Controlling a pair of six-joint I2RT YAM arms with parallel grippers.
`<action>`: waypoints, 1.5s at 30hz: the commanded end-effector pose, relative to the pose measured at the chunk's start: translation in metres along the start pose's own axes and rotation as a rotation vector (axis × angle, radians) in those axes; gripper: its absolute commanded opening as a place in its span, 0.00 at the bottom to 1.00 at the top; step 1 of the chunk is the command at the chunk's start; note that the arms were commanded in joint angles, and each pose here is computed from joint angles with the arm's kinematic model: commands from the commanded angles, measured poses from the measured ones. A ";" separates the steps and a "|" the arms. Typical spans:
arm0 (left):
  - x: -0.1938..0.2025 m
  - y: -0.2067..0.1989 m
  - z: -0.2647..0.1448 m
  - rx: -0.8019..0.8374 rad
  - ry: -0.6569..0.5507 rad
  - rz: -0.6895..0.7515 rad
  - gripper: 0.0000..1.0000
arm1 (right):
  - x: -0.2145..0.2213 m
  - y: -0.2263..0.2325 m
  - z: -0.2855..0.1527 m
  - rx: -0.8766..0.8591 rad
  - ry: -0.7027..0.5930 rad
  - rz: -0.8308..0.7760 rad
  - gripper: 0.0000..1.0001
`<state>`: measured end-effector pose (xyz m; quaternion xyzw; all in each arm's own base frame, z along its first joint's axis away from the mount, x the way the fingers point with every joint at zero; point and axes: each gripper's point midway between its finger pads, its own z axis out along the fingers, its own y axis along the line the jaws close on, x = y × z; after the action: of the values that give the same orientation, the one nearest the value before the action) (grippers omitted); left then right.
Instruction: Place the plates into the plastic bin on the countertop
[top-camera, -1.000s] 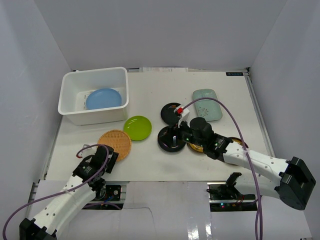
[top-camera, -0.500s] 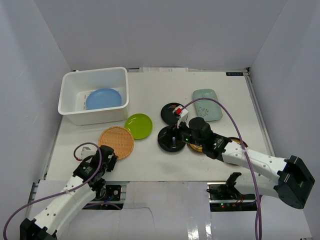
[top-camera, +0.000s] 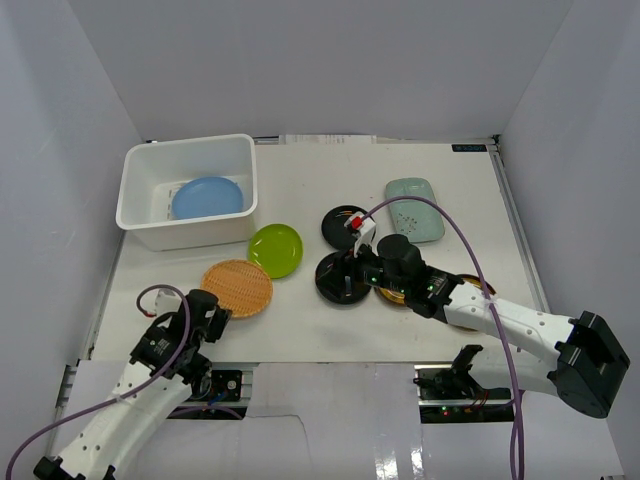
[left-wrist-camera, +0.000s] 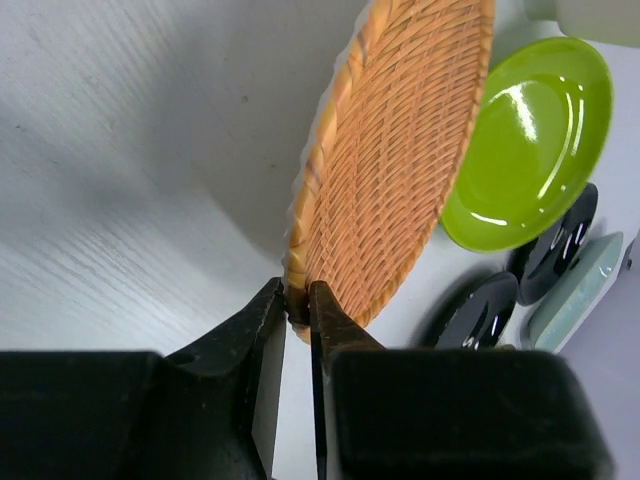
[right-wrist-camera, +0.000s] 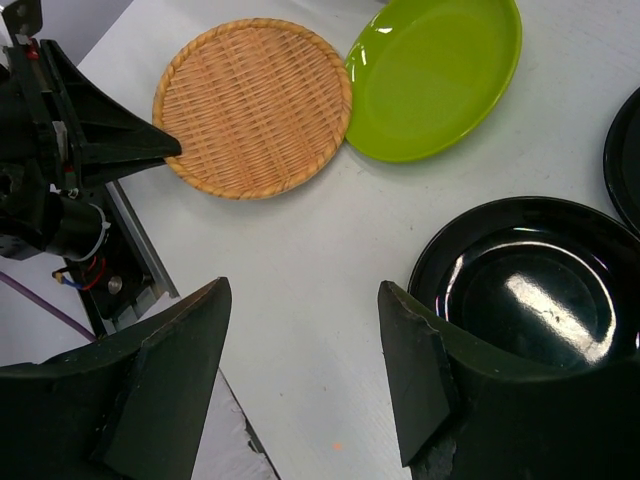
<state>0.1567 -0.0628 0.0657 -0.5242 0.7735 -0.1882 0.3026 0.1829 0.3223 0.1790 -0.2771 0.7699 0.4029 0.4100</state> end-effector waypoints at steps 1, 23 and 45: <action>-0.004 -0.021 -0.019 0.067 0.013 0.065 0.00 | -0.027 0.012 -0.006 -0.029 -0.064 -0.001 0.67; 0.006 -0.111 -0.114 0.488 0.158 0.404 0.00 | -0.035 -0.023 -0.022 0.160 -0.142 0.088 0.68; -0.072 -0.360 -0.161 0.793 -0.315 0.587 0.00 | -0.009 -0.060 -0.075 0.311 -0.124 0.112 0.67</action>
<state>0.3009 -0.1751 0.3804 -0.1204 0.7516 -0.3452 0.5491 0.2007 0.2328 0.1832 -0.1476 0.8141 0.3210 0.4608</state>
